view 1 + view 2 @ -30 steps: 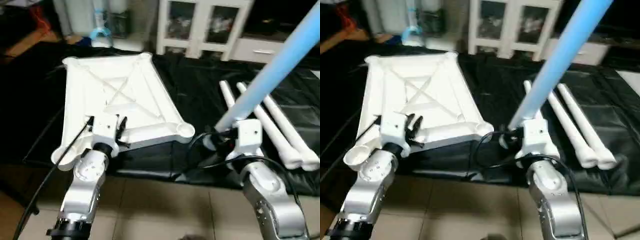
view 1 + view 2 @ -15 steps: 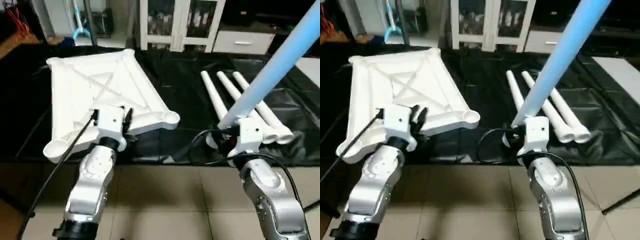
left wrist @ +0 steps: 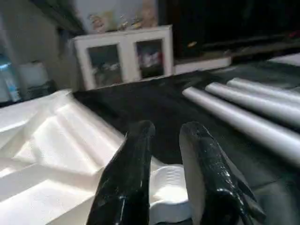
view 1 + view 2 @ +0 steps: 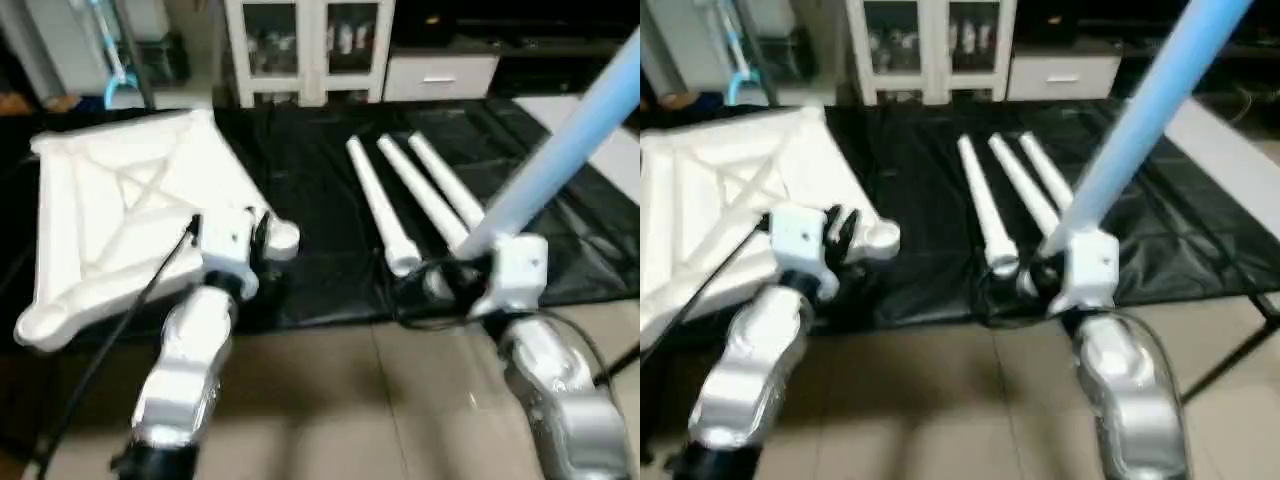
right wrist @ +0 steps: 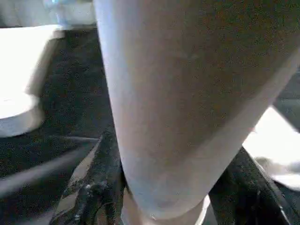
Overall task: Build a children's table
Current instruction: Pick table leg
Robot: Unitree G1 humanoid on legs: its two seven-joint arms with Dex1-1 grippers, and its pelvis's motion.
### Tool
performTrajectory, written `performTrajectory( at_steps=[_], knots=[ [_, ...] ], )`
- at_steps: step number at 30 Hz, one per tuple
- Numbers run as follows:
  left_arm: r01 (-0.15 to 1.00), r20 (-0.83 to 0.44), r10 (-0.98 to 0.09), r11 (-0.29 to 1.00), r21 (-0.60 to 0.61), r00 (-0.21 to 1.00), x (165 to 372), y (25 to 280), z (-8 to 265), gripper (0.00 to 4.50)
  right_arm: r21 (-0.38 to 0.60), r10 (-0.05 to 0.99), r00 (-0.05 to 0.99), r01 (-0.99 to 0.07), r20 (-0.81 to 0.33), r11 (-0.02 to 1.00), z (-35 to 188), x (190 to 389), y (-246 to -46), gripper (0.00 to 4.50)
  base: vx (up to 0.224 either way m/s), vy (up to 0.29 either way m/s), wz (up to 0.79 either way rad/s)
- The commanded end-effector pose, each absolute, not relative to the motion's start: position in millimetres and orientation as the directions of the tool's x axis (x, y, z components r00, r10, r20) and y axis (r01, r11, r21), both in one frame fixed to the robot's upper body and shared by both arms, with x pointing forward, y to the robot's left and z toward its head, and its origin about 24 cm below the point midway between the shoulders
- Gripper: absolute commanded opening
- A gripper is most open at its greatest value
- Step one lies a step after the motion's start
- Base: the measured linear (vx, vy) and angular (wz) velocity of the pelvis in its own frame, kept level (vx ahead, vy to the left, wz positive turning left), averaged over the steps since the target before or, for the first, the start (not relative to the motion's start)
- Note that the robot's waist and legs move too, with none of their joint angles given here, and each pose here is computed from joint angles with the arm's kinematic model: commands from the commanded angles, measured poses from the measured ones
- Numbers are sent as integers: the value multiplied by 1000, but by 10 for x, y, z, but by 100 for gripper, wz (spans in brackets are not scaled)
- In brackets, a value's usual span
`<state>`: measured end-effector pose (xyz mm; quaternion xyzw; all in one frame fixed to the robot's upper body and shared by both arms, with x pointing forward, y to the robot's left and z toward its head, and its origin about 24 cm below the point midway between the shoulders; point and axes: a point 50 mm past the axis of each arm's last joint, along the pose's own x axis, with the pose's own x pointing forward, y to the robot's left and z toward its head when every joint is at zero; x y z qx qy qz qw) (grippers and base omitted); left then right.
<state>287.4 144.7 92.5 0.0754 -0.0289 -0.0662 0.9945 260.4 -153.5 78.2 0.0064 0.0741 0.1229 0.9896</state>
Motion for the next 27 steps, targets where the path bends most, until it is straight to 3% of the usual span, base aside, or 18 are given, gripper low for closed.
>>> performTrajectory(
  at_steps=[1,10,17,24,27],
  knots=[
    [120,65,-130,982,146,989,2889,1408,973,113,-25,249,961,-254,-119,967,878,2624,-1581,186,115,-113,33],
    [64,106,-81,986,153,991,2898,1499,1090,113,-15,422,906,-422,-37,906,1041,2640,-1384,186,151,-167,55],
    [65,106,-85,981,183,991,2881,1512,1092,113,-36,467,884,-468,-30,883,1065,2662,-1367,186,204,-127,56],
    [87,92,-109,972,217,990,2883,1534,1101,113,-8,474,880,-474,-20,881,1035,2609,-1383,186,175,-183,74],
    [182,81,-201,962,203,976,2871,1481,1100,113,38,411,911,-410,-16,911,1007,2607,-1468,186,172,-18,64]
  ],
)
